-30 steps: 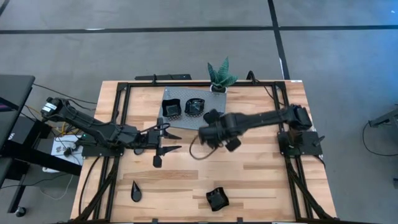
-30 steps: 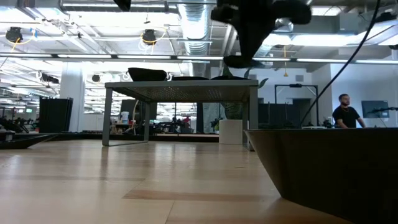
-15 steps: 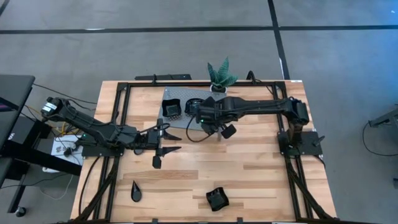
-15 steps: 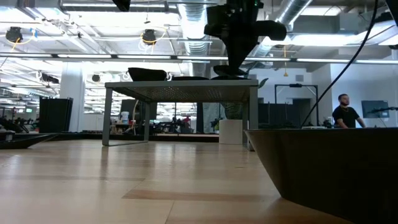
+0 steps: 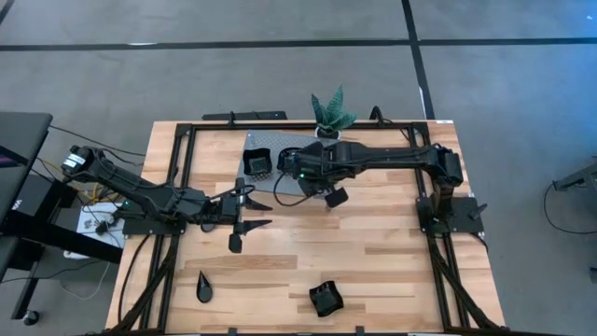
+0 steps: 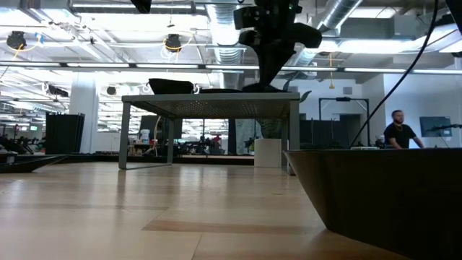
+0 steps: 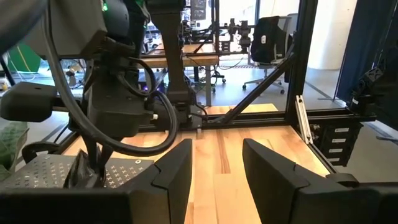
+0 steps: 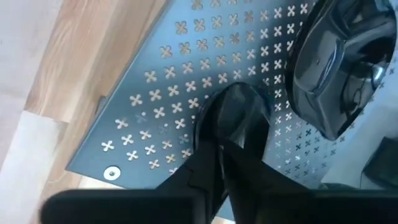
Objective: Pick & Place Mini shaped plates
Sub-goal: Stack the black drop shaped plate on top of the black drop shaped plates on the shelf
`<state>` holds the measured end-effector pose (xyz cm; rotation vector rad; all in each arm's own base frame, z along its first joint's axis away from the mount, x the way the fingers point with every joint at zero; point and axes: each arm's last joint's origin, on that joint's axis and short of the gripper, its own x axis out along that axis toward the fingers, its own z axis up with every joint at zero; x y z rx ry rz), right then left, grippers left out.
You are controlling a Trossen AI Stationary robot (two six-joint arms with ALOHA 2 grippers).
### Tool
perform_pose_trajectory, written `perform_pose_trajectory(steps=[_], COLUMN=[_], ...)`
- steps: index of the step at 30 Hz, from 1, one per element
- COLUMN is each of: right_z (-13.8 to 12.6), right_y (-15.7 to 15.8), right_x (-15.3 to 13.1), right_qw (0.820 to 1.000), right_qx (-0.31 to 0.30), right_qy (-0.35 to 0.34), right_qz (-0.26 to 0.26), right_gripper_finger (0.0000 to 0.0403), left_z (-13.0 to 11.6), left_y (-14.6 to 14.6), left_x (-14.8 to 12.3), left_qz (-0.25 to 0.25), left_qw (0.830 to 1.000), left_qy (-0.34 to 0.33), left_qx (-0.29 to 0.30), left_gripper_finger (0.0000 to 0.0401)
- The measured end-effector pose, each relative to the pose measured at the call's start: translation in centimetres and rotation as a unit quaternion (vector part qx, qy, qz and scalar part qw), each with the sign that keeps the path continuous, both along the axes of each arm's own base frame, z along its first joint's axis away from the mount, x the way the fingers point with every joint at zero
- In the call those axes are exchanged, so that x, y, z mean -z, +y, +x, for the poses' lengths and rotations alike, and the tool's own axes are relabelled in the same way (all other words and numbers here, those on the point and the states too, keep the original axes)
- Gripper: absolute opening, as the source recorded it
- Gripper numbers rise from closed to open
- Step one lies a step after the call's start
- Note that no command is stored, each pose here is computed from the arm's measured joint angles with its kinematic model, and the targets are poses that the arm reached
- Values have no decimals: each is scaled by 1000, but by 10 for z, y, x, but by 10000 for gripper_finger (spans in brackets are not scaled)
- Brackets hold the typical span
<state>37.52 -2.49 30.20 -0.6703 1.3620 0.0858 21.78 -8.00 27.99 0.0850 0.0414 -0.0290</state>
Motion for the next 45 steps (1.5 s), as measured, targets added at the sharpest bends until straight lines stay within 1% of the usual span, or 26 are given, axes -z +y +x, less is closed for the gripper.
perform_pose_trajectory(steps=[4,8,14,18,22,25,28,30,32,35,37,39,40,42,45], right_z=[0,0,1,-2,-12,-23,-45,-61,-77,-109,-132,-155,-168,-187,-204], right_y=[0,6,22,39,67,87,105,118,132,154,166,172,172,169,159], right_x=[0,0,0,-3,-25,-46,-67,-77,-80,-77,-65,-48,-37,-14,16], right_qw=[1000,1000,1000,999,999,997,992,989,986,983,980,970,965,950,922], right_qx=[3,-3,-24,-39,-24,28,73,75,78,67,56,52,47,34,21], right_qy=[1,0,0,-5,-37,-62,-77,-93,-104,-123,-159,-215,-237,-281,-348], right_qz=[1,1,1,3,21,47,72,86,102,120,108,101,105,127,170], right_gripper_finger=[60,78,81,81,81,81,81,81,81,81,81,81,81,81,81], left_z=[0,0,0,0,0,0,0,0,2,8,14,21,23,28,27], left_y=[0,0,0,0,0,-1,-5,-10,-16,-24,-27,-30,-31,-33,-35], left_x=[0,-1,-1,-1,-1,-1,0,2,5,11,15,21,24,28,29], left_qz=[0,-1,-1,-1,-1,-7,-25,-26,-28,-40,-56,-68,-72,-81,-98], left_qw=[1000,1000,1000,1000,1000,1000,999,998,998,997,996,995,995,995,993], left_qy=[-1,-4,-5,-5,-5,-5,-2,4,1,-2,-2,10,17,26,35], left_qx=[0,0,0,0,0,1,25,49,64,73,73,71,65,54,52], left_gripper_finger=[144,144,144,144,144,144,144,144,141,133,127,121,119,118,121])
